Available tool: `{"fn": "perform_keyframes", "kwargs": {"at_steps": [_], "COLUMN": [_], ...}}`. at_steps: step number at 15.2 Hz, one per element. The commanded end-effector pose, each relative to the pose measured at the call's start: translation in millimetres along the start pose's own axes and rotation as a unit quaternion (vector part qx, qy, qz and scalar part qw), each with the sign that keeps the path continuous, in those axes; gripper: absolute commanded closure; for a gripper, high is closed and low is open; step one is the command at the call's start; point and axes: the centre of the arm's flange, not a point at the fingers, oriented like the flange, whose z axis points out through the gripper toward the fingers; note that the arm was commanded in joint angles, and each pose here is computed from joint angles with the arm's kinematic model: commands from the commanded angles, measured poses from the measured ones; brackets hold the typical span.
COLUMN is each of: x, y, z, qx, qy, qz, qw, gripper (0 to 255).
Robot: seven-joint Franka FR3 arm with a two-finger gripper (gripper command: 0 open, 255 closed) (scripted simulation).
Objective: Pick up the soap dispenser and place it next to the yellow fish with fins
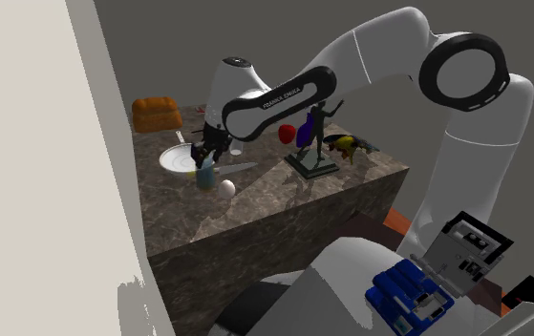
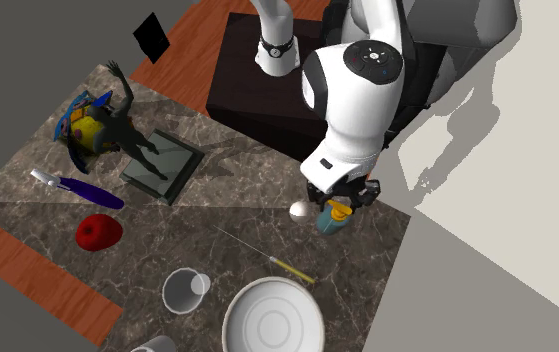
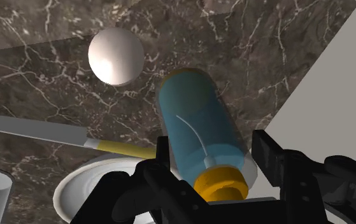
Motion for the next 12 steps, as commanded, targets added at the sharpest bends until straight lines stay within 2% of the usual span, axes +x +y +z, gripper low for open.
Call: {"fn": "perform_keyframes", "kwargs": {"at_steps": [1,12], "x": [3.4,22.5], "y": [-1.5,-7.4], "z": [-9.8,-64.3], "qx": [0.000,0.000], "qy": [0.000,0.000], "qz": [0.000,0.000], "qw": [1.0000,1.0000], "gripper": [255,255]}}
